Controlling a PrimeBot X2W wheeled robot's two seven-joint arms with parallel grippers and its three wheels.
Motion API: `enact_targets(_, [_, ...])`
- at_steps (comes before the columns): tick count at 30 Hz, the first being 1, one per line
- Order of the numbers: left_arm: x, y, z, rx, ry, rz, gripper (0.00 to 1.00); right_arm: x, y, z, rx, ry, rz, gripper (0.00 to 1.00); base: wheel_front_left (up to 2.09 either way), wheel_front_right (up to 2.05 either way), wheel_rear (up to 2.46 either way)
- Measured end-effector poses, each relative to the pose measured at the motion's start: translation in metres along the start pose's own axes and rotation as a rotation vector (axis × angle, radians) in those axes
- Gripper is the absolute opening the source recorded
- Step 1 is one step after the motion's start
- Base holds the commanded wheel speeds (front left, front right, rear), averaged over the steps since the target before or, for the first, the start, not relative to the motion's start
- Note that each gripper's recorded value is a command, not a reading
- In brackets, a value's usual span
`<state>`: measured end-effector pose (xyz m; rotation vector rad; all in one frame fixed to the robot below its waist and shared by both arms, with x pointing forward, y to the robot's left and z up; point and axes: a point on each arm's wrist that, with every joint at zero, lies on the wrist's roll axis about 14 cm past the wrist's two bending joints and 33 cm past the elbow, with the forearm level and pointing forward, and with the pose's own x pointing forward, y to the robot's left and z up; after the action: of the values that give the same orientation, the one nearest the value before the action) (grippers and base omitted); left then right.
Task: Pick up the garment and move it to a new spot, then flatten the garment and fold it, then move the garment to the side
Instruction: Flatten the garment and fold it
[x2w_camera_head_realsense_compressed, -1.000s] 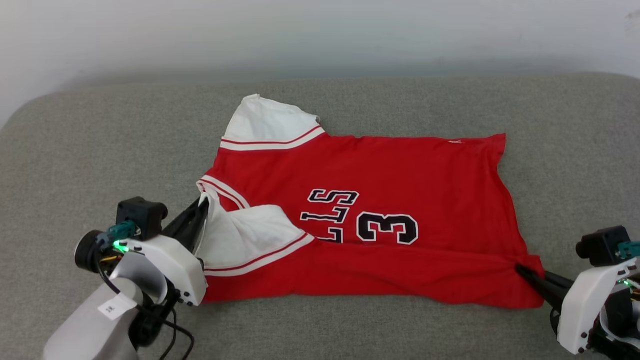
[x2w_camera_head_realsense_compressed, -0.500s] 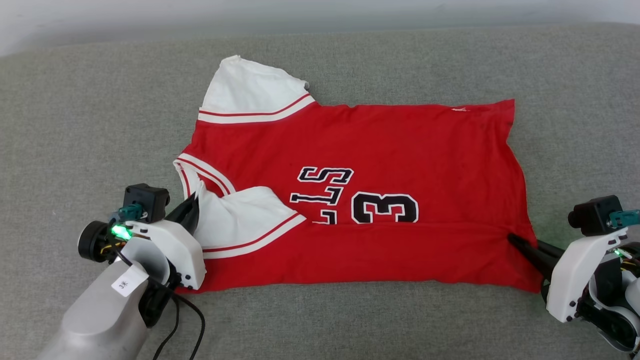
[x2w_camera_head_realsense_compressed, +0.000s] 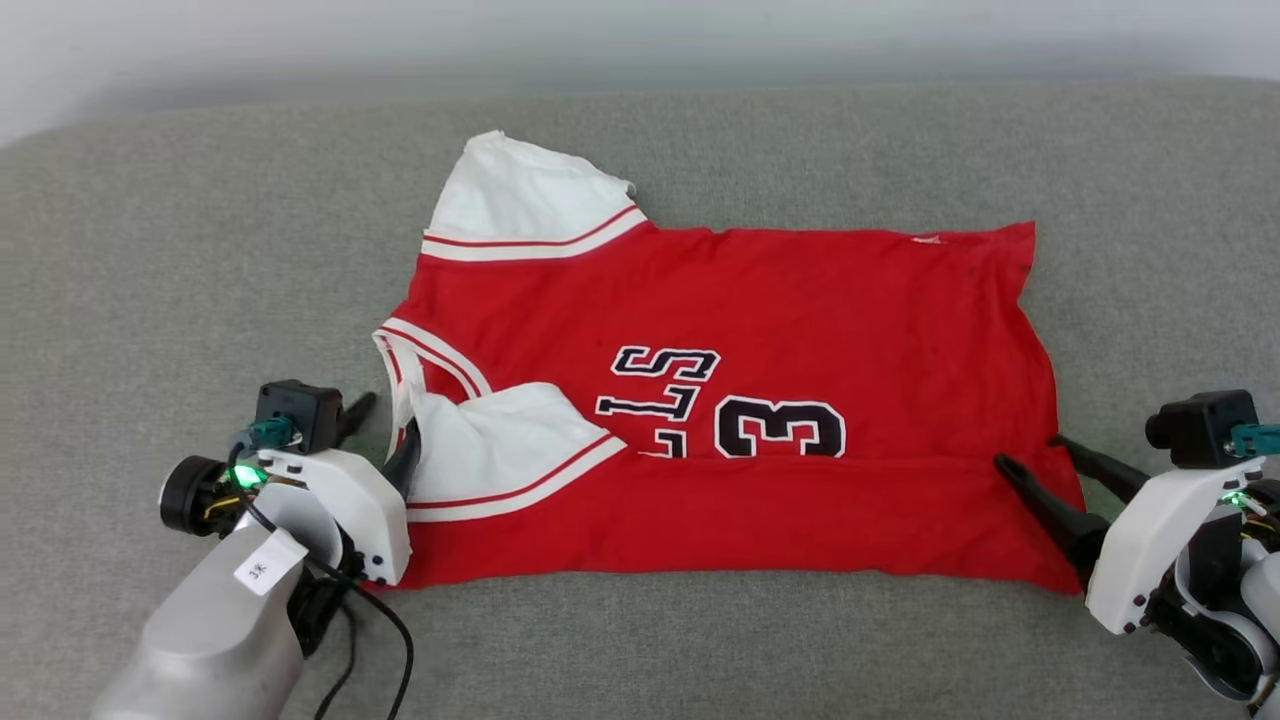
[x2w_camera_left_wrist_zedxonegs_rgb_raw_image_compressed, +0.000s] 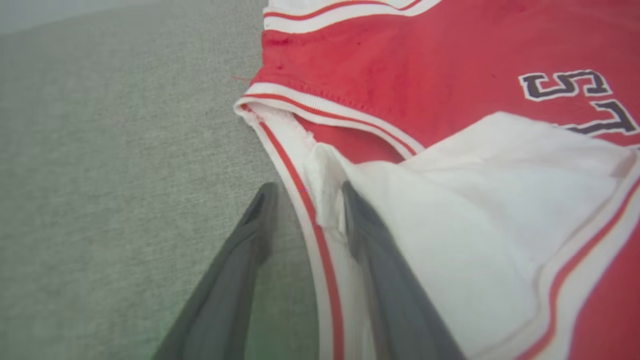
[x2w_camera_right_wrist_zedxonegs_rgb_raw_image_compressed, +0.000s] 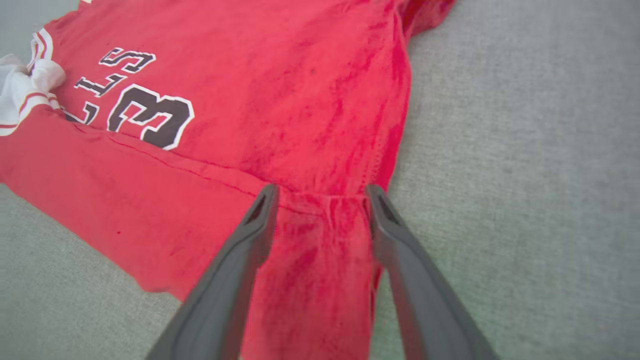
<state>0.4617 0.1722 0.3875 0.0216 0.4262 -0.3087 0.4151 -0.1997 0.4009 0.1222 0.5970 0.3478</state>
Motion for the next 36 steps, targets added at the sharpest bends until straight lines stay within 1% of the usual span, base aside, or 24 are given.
enact_targets(5, [-0.013,0.015,0.033,0.012,-0.083,0.037,1.0,-0.012,0.006,0.018,-0.013,-0.093,0.007,1.0,0.0,0.0,0.0])
enact_targets(9, [-0.026,0.024,0.051,0.018,-0.085,0.052,1.0,-0.023,0.012,0.028,-0.023,-0.142,0.013,1.0,0.0,0.0,0.0])
enact_targets(11, [-0.032,0.025,0.06,0.034,-0.072,0.047,1.0,-0.027,0.014,0.031,-0.026,-0.159,0.013,1.0,0.0,0.0,0.0])
enact_targets(13, [-0.036,0.028,0.069,0.028,-0.051,0.047,1.0,-0.03,0.016,0.033,-0.027,-0.169,0.014,1.0,0.0,0.0,0.0])
enact_targets(17, [-0.043,0.026,0.072,-0.002,0.048,0.032,1.0,-0.031,0.023,0.037,-0.033,-0.181,0.026,1.0,0.0,0.0,0.0])
enact_targets(19, [-0.045,0.024,0.066,-0.028,0.129,0.016,1.0,-0.031,0.024,0.038,-0.035,-0.183,0.028,1.0,0.0,0.0,0.0])
enact_targets(24, [-0.053,0.018,0.053,-0.053,0.326,-0.02,1.0,-0.032,0.028,0.04,-0.032,-0.186,0.031,1.0,0.0,0.0,0.0])
enact_targets(28, [-0.061,0.009,0.035,-0.049,0.488,-0.059,1.0,-0.033,0.028,0.037,-0.026,-0.178,0.028,1.0,0.0,0.0,0.0])
enact_targets(32, [-0.065,-0.002,0.023,-0.035,0.584,-0.096,1.0,-0.034,0.026,0.036,-0.02,-0.173,0.02,1.0,0.0,0.0,0.0])
enact_targets(36, [-0.07,-0.01,-0.001,-0.024,0.693,-0.129,1.0,-0.032,0.025,0.033,-0.007,-0.163,0.017,1.0,0.0,0.0,0.0])
